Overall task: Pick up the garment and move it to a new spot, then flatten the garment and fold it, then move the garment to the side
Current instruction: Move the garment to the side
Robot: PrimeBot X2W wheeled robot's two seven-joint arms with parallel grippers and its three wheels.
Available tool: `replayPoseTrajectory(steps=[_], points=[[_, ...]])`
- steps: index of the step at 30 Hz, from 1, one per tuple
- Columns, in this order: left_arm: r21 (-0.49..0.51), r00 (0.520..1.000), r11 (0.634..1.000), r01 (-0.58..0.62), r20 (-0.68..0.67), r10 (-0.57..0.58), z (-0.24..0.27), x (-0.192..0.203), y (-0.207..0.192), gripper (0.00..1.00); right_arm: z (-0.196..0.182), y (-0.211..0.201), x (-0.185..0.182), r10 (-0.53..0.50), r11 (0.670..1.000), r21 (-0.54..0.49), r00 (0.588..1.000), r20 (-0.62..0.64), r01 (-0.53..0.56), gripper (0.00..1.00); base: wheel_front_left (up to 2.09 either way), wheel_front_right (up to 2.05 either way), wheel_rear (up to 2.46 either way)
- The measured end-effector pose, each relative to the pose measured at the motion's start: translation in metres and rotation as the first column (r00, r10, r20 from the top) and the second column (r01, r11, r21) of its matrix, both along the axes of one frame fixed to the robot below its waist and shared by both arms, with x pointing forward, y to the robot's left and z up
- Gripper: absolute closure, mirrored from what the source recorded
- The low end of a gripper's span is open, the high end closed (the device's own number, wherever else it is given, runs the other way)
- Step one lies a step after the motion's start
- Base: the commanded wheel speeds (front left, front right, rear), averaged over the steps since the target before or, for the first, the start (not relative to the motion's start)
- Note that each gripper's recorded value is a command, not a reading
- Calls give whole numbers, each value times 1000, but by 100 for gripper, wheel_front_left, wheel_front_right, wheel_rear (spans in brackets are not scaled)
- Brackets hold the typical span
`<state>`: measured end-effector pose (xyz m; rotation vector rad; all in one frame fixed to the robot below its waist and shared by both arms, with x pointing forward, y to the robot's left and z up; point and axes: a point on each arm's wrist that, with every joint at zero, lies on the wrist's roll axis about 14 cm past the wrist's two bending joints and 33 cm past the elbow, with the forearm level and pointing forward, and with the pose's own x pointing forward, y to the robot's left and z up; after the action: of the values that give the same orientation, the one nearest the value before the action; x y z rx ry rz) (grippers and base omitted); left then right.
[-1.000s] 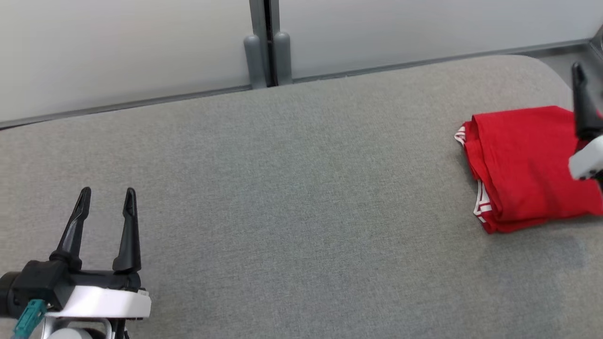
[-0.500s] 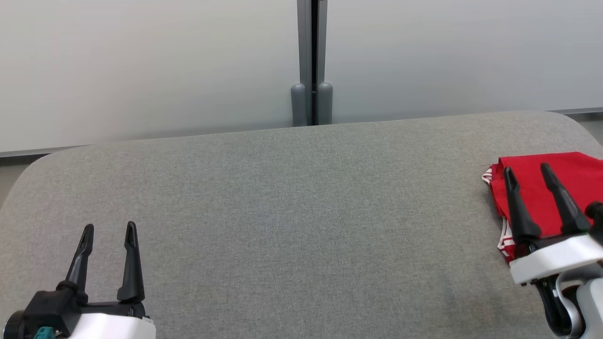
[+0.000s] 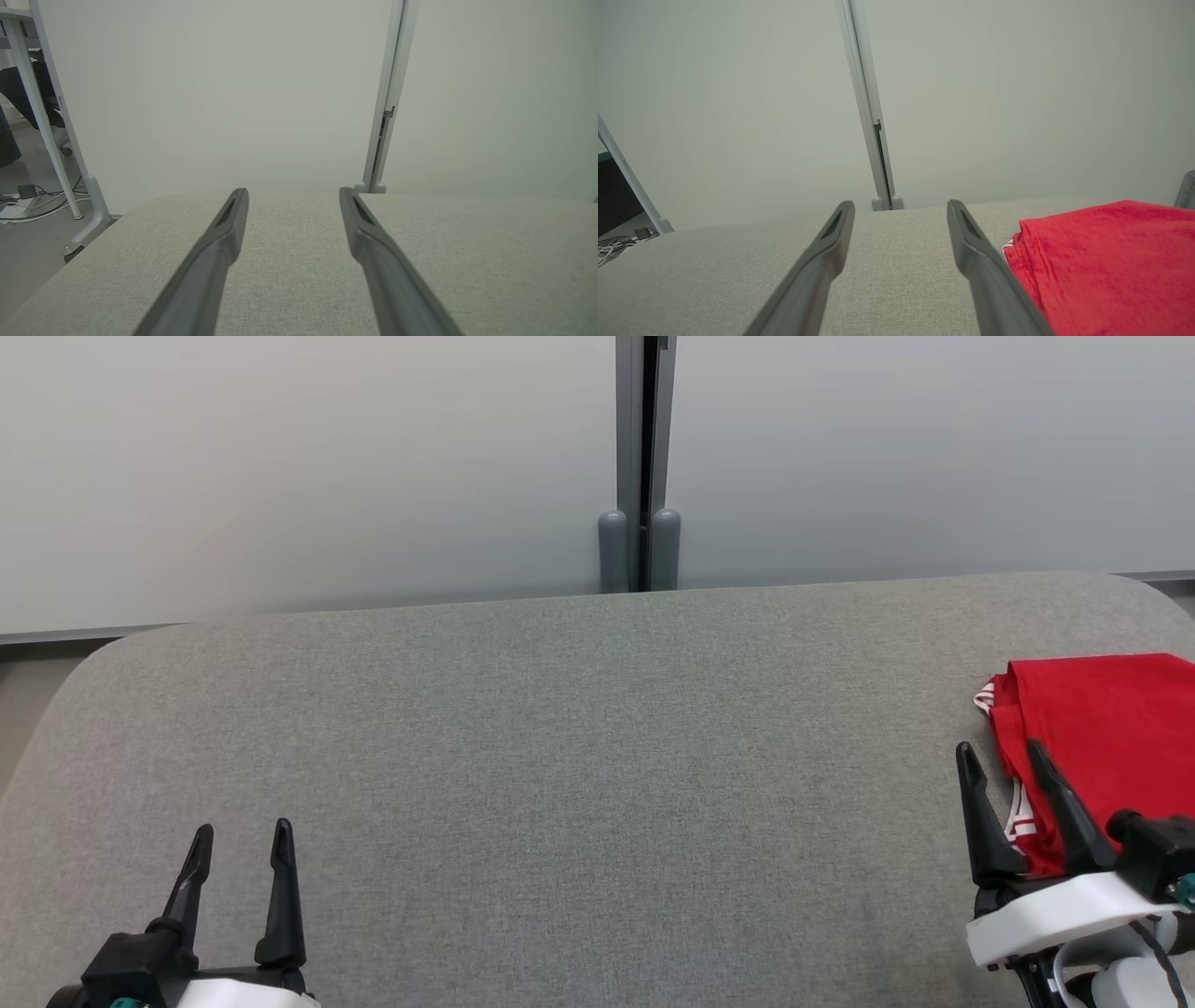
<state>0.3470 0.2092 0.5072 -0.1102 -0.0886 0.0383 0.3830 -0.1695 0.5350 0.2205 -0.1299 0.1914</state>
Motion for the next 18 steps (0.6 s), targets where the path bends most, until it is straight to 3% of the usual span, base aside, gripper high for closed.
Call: replayPoseTrajectory(steps=[18], points=[[7,999,1000,26,-18,-26,-6,4,-10,0,-20,2,-4,-2,1000,19,998,-61,4,0,0,0,0]])
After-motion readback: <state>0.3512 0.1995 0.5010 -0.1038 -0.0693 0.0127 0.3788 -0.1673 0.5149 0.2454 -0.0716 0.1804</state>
